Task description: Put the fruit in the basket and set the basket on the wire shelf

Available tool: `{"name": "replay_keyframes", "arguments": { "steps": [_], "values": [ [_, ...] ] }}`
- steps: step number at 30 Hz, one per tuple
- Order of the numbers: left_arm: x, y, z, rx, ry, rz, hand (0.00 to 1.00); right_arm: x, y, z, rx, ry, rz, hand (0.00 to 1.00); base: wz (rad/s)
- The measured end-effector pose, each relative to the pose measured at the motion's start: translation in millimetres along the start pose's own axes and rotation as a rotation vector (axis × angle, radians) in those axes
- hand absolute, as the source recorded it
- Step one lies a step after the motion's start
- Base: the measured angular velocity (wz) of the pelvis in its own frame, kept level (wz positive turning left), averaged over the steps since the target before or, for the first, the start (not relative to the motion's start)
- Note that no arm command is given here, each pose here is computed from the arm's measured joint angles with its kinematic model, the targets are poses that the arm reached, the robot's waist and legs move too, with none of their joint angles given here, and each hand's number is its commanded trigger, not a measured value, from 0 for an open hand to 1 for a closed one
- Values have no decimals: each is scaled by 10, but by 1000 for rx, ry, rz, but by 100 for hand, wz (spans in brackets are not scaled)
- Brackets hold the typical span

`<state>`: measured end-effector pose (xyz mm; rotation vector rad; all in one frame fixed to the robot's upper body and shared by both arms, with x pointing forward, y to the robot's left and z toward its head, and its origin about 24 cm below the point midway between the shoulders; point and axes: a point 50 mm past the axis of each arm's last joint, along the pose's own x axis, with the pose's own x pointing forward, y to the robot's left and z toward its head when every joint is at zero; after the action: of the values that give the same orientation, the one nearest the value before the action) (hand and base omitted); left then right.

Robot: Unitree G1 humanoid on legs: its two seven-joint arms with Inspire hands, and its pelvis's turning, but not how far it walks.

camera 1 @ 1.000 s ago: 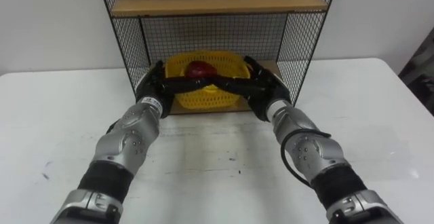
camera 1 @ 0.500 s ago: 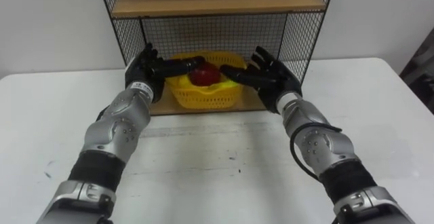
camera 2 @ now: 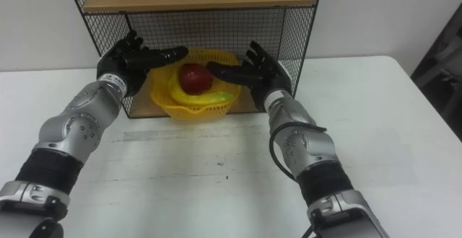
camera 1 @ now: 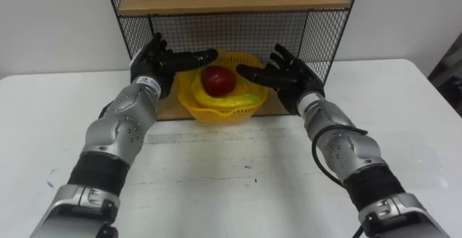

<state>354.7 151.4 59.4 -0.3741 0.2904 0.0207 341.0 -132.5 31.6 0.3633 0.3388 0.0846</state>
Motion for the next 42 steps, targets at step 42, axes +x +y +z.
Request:
{"name": "replay_keyframes", "arguments": {
  "steps": [42],
  "values": [
    [-689, 122, 195, 128, -306, -67, 0, -649, -184, 456, -156, -354, 7, 0, -1]
  ]
}}
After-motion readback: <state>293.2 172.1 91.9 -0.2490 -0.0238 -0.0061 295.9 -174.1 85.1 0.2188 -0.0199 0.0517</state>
